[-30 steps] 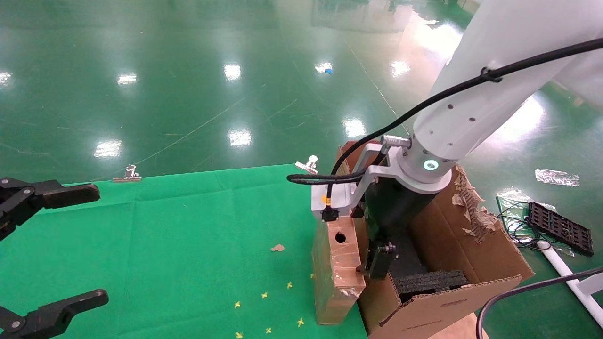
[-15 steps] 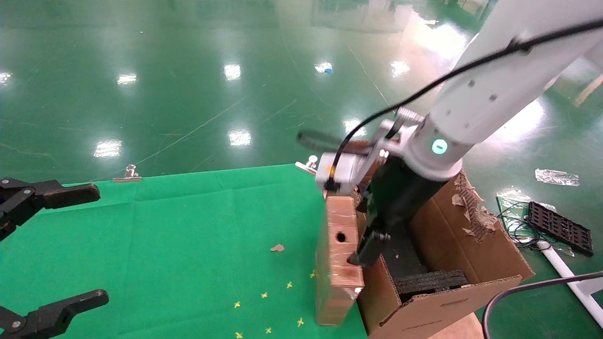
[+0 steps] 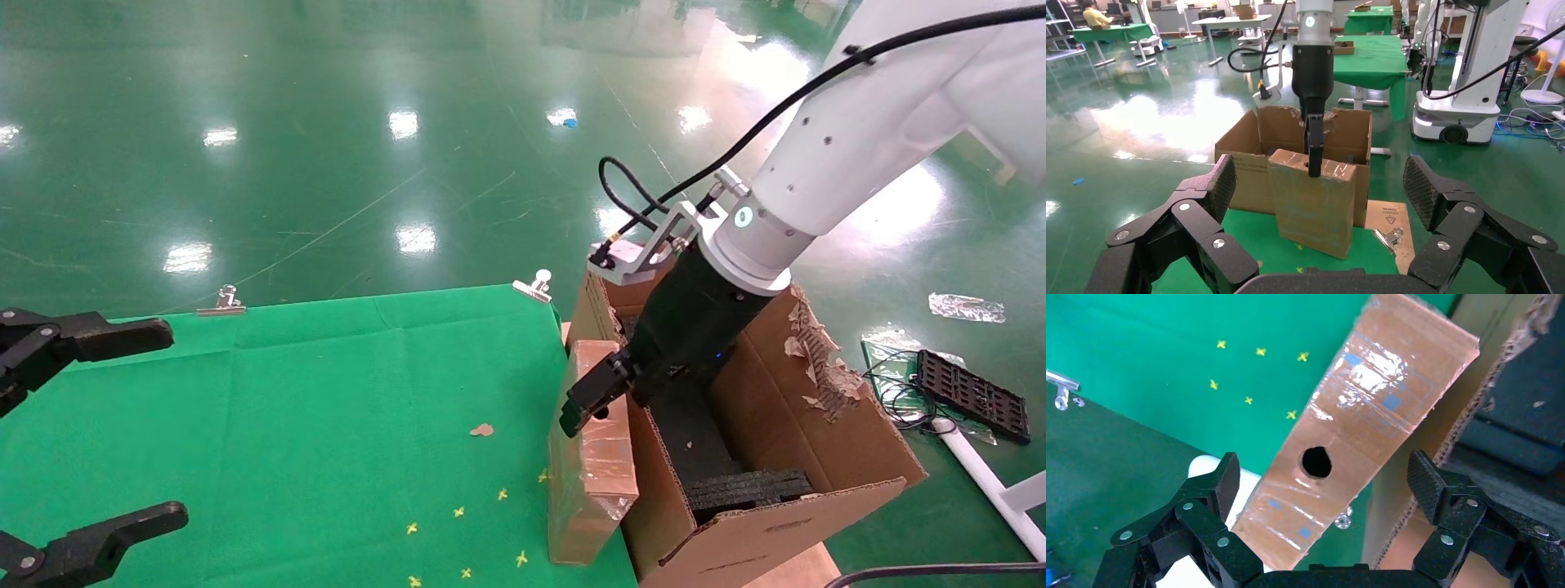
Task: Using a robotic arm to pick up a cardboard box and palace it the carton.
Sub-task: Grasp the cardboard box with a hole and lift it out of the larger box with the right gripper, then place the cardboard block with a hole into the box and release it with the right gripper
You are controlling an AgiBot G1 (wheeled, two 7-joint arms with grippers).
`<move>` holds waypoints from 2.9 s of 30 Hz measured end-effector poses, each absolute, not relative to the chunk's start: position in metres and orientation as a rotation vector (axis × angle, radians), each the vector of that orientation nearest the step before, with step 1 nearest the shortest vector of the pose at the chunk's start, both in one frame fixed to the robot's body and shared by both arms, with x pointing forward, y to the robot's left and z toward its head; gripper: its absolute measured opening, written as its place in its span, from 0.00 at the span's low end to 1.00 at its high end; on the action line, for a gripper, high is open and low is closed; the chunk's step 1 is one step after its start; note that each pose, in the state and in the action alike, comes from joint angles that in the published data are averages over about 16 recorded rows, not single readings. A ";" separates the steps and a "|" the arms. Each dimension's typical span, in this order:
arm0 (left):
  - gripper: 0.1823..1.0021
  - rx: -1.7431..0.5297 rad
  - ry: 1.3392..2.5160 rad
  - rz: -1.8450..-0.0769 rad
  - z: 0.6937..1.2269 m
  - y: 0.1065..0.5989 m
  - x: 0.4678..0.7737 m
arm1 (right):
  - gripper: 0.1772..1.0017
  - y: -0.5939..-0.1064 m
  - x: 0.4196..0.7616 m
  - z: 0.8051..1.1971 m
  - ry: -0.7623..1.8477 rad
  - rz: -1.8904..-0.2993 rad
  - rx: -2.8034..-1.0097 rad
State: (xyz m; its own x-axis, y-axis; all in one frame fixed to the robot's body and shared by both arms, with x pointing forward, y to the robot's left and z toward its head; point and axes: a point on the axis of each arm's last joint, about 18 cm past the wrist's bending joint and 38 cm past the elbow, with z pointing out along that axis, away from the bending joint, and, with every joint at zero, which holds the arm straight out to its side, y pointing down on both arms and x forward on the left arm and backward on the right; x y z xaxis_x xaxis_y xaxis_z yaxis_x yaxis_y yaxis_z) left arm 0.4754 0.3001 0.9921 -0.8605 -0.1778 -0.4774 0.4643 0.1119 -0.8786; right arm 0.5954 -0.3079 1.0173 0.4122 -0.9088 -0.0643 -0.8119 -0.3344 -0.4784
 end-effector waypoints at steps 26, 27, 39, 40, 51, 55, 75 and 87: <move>0.97 0.278 1.925 -1.799 0.992 0.300 0.475 | 0.90 -0.300 0.606 0.995 1.565 -0.258 -2.290; 0.96 0.278 1.925 -1.799 0.992 0.300 0.475 | 0.88 -0.300 0.606 0.994 1.565 -0.257 -2.292; 0.78 0.278 1.925 -1.799 0.992 0.300 0.475 | 0.62 -0.300 0.607 0.995 1.532 -0.269 -2.316; 0.76 0.278 1.925 -1.799 0.992 0.300 0.475 | 0.59 -0.300 0.607 0.997 1.520 -0.276 -2.316; 0.45 0.278 1.925 -1.799 0.992 0.300 0.475 | 0.30 -0.315 0.598 1.070 1.255 -0.489 -2.245; 0.35 0.278 1.925 -1.799 0.992 0.300 0.475 | 0.24 -0.334 0.587 1.113 1.135 -0.625 -2.158; 0.03 0.278 1.925 -1.799 0.992 0.300 0.475 | 0.19 -0.488 0.558 1.137 1.394 -0.890 -1.830; 0.06 0.278 1.925 -1.799 0.992 0.300 0.475 | 0.19 -0.534 0.567 1.061 1.706 -0.770 -1.788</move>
State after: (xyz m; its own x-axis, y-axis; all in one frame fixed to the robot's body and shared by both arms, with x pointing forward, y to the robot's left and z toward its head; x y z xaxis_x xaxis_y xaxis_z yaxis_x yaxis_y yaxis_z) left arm 0.4754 0.3001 0.9921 -0.8605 -0.1778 -0.4774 0.4643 0.1119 -0.8786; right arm 0.5673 -0.5345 1.0608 0.0324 -0.9989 0.0338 -0.6863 -0.0468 -0.7258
